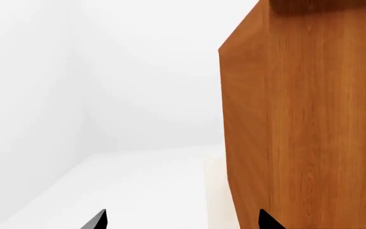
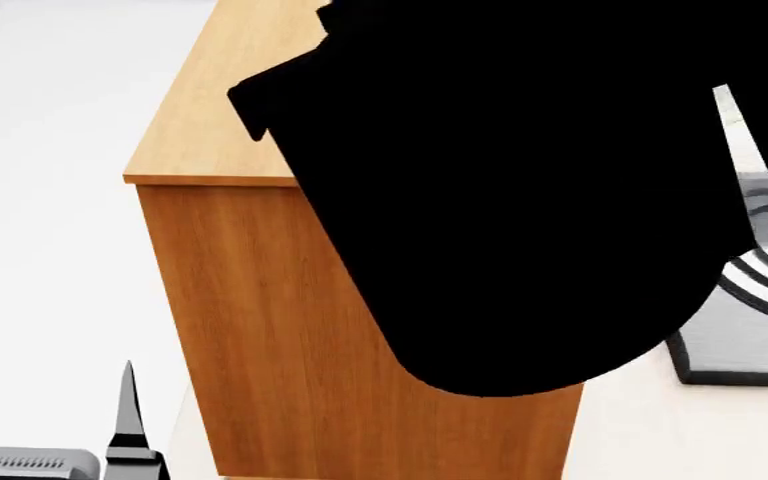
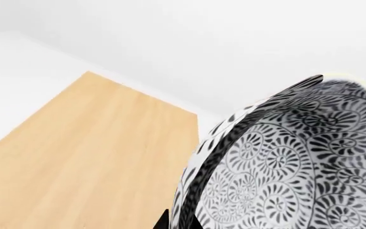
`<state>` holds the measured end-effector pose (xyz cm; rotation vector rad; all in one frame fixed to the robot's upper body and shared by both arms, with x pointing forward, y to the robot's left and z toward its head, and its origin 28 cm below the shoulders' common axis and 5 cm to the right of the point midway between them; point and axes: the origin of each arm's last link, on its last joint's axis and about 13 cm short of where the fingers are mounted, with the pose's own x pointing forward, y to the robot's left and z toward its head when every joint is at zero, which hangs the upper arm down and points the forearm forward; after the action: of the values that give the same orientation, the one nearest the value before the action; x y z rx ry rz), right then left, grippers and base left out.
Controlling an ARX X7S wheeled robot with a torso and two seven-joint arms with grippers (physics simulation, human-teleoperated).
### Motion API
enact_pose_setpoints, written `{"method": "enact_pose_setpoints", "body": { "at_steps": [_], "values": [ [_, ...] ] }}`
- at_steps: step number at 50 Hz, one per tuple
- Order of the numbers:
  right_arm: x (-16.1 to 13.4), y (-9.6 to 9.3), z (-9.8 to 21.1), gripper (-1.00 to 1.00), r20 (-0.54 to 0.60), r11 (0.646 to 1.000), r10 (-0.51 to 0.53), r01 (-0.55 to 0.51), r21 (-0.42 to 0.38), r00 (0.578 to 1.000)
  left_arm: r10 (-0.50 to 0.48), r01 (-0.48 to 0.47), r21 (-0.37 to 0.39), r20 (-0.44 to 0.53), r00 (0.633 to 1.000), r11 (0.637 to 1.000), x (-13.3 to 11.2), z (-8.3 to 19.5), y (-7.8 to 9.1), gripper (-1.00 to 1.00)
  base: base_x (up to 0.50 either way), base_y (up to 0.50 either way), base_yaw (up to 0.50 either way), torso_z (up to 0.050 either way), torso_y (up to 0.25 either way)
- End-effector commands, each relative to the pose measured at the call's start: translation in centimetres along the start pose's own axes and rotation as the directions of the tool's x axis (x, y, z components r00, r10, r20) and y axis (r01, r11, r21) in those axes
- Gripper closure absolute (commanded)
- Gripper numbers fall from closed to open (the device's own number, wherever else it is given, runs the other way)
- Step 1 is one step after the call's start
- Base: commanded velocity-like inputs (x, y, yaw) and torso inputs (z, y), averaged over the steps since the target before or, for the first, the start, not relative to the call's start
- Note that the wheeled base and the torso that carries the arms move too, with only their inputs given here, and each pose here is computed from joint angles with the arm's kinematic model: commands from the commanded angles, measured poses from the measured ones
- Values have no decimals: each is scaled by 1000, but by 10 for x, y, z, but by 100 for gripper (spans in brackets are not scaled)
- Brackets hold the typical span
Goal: Put the bowl on the top of the cabinet.
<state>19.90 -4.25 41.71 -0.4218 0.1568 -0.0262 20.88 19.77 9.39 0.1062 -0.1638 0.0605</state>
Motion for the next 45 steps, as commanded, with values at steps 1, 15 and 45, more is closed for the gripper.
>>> {"method": "enact_pose_setpoints", "body": {
  "at_steps": [1,15,45],
  "values": [
    [3,9,4,100,-53,999,42,-41,10,998,0,0,0,-1,1000,1000,0,-1,0,-100,0,0,0,0,0],
    [15,21,3,100,-76,997,69,-72,-38,995,3,-3,0,-7,1000,1000,0,-3,1,-100,0,0,0,0,1],
    [54,54,-15,100,-129,971,153,-173,-164,980,13,-13,2,-21,1000,1000,1,-6,3,-100,0,0,0,1,0]
  ]
}}
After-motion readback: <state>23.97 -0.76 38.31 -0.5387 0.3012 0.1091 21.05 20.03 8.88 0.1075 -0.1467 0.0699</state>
